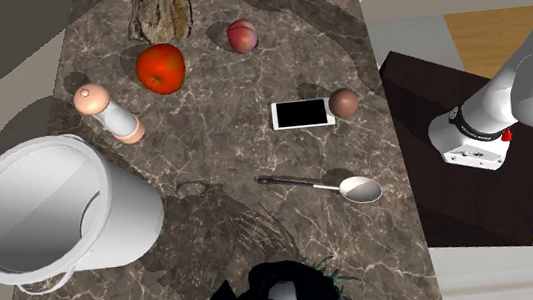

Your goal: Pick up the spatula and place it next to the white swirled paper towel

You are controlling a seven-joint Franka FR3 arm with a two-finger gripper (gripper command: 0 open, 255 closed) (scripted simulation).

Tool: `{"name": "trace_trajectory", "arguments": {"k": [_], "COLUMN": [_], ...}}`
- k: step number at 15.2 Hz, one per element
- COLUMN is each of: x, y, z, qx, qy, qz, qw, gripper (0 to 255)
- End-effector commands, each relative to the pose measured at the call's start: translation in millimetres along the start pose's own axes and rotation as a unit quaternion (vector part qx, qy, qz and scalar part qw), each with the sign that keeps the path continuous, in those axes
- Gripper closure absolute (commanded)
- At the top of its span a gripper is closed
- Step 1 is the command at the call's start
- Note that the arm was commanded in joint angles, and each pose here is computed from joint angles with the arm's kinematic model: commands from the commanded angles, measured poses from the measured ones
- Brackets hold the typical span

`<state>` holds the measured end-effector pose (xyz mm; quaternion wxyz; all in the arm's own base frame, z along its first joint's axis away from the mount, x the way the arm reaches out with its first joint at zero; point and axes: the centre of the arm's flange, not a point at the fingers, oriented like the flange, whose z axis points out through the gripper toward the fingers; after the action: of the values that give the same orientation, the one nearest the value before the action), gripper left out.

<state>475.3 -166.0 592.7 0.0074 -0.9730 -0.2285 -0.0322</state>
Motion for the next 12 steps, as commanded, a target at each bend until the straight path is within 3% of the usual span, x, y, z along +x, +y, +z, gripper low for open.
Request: {"name": "trace_trajectory", "arguments": {"k": [1,12], "x": [0,-4], "y": [0,0], "z": [10,68], "qx": [0.0,0.0], "qy": [0.0,0.0], "qz": [0.0,0.0], "qw": [1.0,1.0], "gripper": [255,255]}}
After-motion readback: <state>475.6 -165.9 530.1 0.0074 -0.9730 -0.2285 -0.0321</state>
